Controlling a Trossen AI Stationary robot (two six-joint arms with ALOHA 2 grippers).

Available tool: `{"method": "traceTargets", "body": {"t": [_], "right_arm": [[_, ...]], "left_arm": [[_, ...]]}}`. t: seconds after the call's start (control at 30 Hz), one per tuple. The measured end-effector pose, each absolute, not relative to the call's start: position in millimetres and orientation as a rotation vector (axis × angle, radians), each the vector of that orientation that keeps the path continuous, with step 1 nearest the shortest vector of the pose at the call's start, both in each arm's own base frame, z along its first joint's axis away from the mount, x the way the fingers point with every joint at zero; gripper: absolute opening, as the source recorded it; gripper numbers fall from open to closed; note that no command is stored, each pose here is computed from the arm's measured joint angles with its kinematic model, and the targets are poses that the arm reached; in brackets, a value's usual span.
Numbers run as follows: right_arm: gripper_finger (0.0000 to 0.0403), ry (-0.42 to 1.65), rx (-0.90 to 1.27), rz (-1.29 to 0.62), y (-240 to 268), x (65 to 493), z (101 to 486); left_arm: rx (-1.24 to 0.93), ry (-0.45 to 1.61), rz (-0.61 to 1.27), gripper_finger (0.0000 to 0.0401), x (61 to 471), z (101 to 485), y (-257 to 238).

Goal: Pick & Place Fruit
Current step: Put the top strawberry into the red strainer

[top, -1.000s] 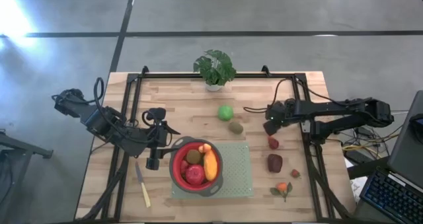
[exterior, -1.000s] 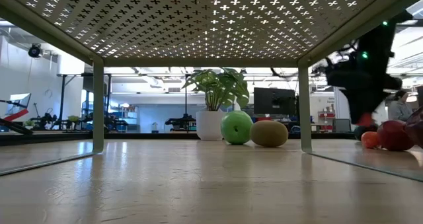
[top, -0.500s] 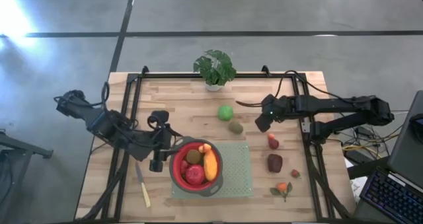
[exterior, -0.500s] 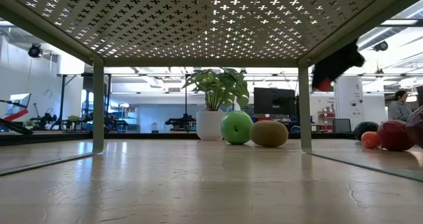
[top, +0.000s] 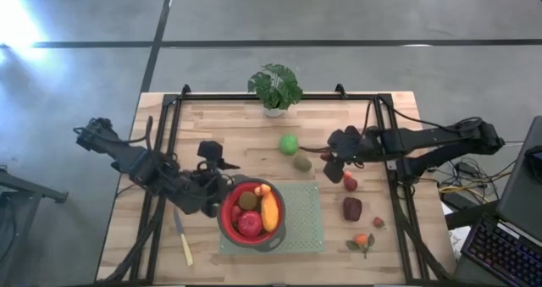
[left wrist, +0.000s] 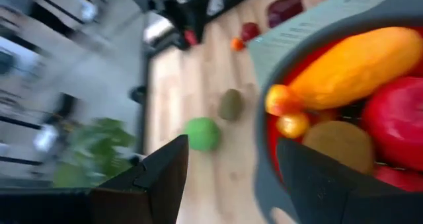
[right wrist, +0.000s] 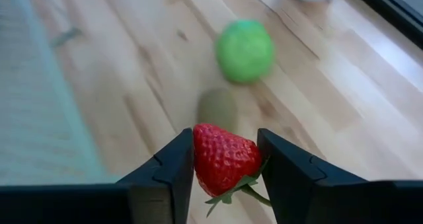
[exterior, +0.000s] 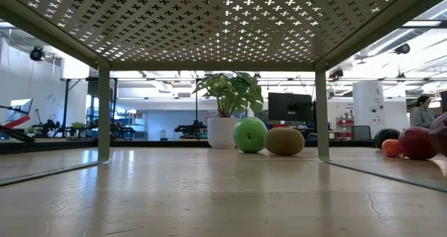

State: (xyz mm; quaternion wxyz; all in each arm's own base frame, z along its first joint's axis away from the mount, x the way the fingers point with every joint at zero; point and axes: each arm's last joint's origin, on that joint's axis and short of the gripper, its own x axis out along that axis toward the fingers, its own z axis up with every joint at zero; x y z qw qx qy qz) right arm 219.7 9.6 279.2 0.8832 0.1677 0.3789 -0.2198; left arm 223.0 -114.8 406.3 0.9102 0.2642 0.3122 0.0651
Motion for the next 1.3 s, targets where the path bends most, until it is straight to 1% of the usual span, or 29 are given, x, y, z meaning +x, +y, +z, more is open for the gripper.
{"method": "traceTargets", "body": {"t": [0.17,0.4,0.5,0.67,0.83,1.03,1.3], "right_arm": [[0.0148,0.739,0.305,-0.381,19.7,223.8,287.8],[0.0139,0.641,0.267,-0.289,31.3,230.3,298.5],[0.0145,0.608,0.266,-0.258,36.5,231.7,303.5],[0.0147,0.521,0.246,-0.170,48.0,235.6,312.2],[0.0140,0.414,0.223,-0.017,62.5,239.0,323.7],[0.0150,0.287,0.184,0.094,76.7,240.4,335.2],[0.0140,0.246,0.143,0.187,87.4,238.3,339.2]], "left_arm": [[0.715,0.582,0.196,0.0234,228.1,407.1,-128.6],[0.945,0.517,0.269,0.0234,238.5,403.4,-156.7],[1.034,0.497,0.308,0.0234,245.0,401.4,-168.2],[1.098,0.470,0.323,0.0234,259.1,396.2,-183.2],[1.152,0.469,0.328,0.0234,273.4,389.8,-189.4],[1.227,0.467,0.346,0.0234,294.1,383.9,-192.1],[1.298,0.467,0.326,0.0234,316.0,376.8,-187.2]]}}
